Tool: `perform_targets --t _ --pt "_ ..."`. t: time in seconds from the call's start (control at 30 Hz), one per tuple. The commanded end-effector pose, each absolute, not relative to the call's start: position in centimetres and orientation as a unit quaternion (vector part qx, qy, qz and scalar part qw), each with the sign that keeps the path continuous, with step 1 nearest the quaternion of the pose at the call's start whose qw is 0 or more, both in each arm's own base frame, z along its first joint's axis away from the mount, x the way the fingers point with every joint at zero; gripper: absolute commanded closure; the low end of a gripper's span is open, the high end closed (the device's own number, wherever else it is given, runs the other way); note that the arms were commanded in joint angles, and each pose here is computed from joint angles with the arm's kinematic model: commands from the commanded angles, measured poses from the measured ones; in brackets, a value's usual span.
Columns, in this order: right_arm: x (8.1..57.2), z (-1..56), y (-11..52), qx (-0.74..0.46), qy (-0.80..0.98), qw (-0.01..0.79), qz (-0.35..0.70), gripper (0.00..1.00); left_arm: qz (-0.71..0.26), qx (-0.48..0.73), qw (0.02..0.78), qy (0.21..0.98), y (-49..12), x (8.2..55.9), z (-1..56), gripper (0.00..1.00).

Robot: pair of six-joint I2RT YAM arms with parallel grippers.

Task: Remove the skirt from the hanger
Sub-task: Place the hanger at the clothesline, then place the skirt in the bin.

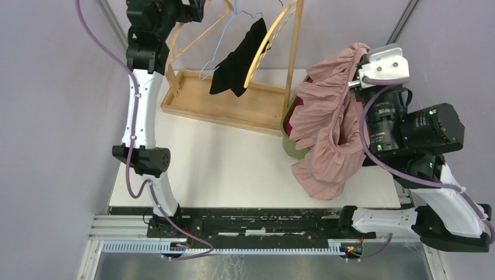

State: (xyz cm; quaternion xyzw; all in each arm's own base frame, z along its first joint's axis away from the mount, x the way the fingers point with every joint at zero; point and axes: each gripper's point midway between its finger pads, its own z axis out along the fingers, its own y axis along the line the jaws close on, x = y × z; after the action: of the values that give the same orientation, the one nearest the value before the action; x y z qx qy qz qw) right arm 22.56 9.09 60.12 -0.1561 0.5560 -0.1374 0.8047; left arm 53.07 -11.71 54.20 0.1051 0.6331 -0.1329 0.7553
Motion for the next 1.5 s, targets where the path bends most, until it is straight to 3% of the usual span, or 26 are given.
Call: perform_targets --t 0.0,0.5,0.73,1.27,1.47 --pt "22.5 62.6 8.6 -0.114 0.548 0.819 -0.126 0.99 -0.124 0.136 0.789 0.586 -11.0 48.9 59.1 0.08" --pt "25.2 67.8 11.1 -0.084 0.545 0.822 -0.138 0.99 -0.166 0.174 0.771 0.589 -11.7 39.4 59.1 0.07" --pt "29.4 67.8 10.3 -0.050 0.556 0.815 -0.155 0.99 -0.192 0.191 0.757 0.595 -12.2 35.0 58.2 0.08" --pt "39.4 66.6 3.5 0.051 0.546 0.820 -0.161 0.99 -0.165 0.195 0.749 0.611 -11.2 32.9 57.1 0.08" --pt "44.7 59.5 3.5 0.046 0.616 0.777 -0.119 0.99 -0.161 0.190 0.741 0.623 -11.1 34.2 56.0 0.08"
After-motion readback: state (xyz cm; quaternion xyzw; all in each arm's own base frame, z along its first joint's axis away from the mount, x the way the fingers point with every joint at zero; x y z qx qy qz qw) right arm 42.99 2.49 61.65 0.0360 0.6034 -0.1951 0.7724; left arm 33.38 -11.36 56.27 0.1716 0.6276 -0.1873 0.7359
